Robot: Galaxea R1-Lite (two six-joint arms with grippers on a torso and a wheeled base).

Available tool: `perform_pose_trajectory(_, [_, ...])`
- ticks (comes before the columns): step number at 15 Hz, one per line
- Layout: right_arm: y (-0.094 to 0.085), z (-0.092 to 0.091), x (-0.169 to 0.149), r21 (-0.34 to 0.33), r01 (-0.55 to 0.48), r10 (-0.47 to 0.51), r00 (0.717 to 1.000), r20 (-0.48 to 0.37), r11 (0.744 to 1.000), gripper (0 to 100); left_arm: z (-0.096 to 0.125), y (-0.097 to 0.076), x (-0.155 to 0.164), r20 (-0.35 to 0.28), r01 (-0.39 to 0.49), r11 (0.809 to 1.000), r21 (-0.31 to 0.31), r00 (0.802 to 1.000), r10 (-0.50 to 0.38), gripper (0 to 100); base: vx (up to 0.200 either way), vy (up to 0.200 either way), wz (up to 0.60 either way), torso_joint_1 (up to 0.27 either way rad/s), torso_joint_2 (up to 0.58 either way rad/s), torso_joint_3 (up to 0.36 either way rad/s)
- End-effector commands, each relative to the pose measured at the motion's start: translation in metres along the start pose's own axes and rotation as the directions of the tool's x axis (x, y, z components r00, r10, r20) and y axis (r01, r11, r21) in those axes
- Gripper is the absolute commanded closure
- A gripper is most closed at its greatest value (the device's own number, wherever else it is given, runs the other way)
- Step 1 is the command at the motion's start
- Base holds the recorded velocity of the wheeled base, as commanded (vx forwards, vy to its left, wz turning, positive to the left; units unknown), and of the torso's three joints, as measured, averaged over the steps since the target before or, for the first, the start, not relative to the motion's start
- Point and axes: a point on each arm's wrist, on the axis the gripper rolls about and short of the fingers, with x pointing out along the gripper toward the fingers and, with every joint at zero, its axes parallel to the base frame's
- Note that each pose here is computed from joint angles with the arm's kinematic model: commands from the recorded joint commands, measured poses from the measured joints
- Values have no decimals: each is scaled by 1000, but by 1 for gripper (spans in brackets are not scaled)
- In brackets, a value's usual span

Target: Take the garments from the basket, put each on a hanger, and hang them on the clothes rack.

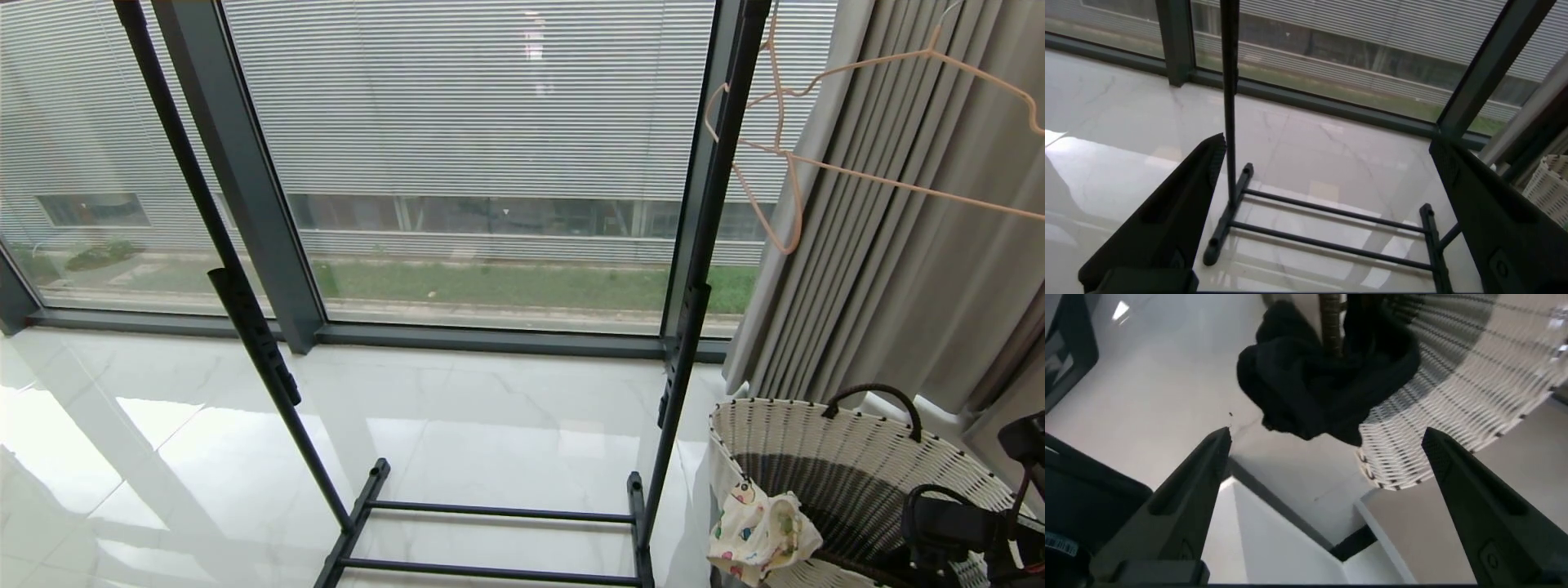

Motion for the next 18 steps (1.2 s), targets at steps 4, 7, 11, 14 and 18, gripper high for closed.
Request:
perform_pose_trajectory(4, [-13, -3, 23, -27, -28, 27, 998, -53, 999, 0, 0, 0, 0, -1, -1, 1000, 0, 1000, 1, 0, 0, 0, 0, 0, 0, 0])
perform_pose_trajectory(7, [-25, -11, 32, -89, 10, -15, 998, -61, 996, 0, 0, 0, 0, -1, -1, 1000, 0, 1000, 1, 0, 0, 0, 0, 0, 0, 0])
perform_pose_trajectory(11, [-27, -8, 39, -84, 26, -26, 1000, 7, 996, 0, 0, 0, 0, 0, -3, 1000, -2, 1000, 3, 0, 0, 0, 0, 0, 0, 0])
perform_pose_trajectory(14, [-26, -8, 39, -92, 13, -11, 1000, 22, 996, 0, 0, 0, 0, -1, -1, 1000, -2, 1000, 1, 0, 0, 0, 0, 0, 0, 0])
perform_pose_trajectory(18, [-31, -3, 49, -95, 31, -28, 999, 36, 995, 0, 0, 0, 0, 0, -1, 1000, -2, 1000, 1, 0, 0, 0, 0, 0, 0, 0])
